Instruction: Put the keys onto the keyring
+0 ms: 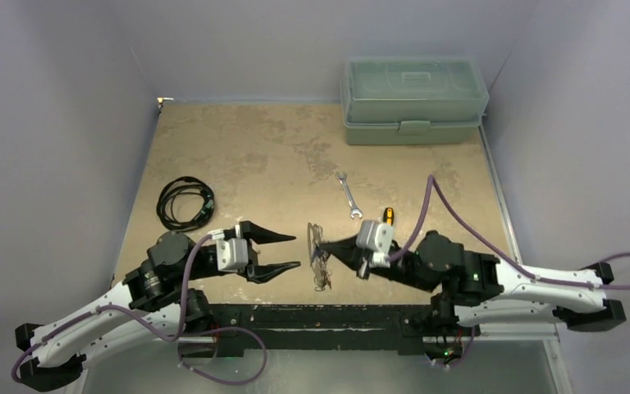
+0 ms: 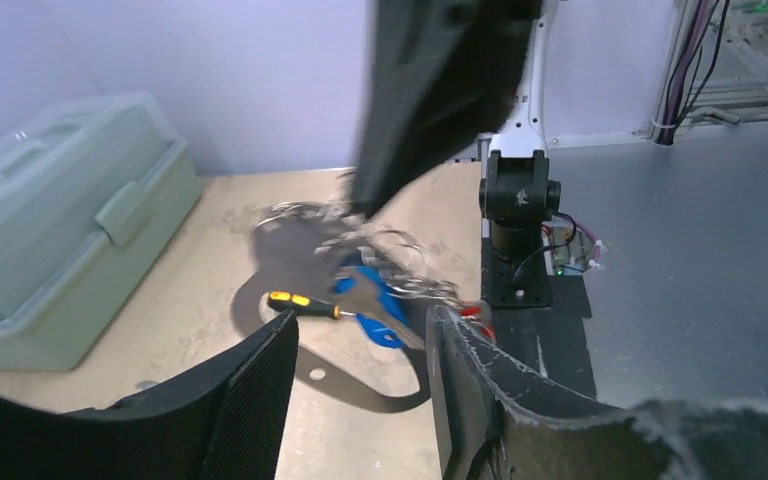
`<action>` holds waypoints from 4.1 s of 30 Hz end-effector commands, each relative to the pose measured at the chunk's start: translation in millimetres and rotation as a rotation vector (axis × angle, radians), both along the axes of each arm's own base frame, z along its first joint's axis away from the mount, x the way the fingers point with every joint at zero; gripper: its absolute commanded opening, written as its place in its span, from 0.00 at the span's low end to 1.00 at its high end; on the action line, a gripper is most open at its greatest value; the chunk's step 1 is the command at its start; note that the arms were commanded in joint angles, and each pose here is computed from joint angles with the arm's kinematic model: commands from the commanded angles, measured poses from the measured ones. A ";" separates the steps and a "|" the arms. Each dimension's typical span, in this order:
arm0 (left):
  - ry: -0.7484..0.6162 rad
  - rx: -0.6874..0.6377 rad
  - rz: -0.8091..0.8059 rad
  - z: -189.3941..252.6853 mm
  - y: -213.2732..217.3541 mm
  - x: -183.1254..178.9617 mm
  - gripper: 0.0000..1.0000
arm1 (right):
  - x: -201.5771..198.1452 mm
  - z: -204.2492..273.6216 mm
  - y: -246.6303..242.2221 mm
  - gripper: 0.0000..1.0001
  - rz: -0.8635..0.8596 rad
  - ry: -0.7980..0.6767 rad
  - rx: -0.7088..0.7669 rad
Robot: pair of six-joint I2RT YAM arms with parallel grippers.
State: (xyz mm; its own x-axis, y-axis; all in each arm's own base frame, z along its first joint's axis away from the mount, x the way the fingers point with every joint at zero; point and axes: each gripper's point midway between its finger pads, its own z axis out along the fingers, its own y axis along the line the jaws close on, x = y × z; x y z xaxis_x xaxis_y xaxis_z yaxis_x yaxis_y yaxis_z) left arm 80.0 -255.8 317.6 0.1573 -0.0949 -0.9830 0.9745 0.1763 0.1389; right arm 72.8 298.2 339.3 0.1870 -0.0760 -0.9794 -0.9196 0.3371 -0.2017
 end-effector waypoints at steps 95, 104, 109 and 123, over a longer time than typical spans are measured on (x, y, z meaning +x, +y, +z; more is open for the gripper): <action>-0.091 0.071 0.171 -16.3 27.6 22.0 0.41 | -85.5 -283.2 66.5 0.00 0.568 0.885 -0.581; -0.089 0.072 0.165 -16.7 26.5 21.3 0.41 | -85.8 -236.1 70.4 0.00 0.649 0.770 -0.436; -0.090 0.070 0.168 -15.7 27.3 21.4 0.41 | -62.0 -226.5 72.0 0.00 0.570 0.711 -0.404; -0.018 0.055 0.194 -12.1 24.5 26.4 0.42 | 6.2 -190.9 77.5 0.00 0.366 0.578 -0.360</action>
State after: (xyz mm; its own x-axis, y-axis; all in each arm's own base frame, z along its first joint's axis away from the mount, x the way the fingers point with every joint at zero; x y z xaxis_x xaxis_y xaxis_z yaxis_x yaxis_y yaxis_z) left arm 103.8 -227.8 295.0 0.2370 0.0239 -0.9712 0.9139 0.3336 0.2313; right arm 53.2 366.8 109.8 -0.3325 -0.5237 -0.7843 -0.9113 -0.0357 0.4102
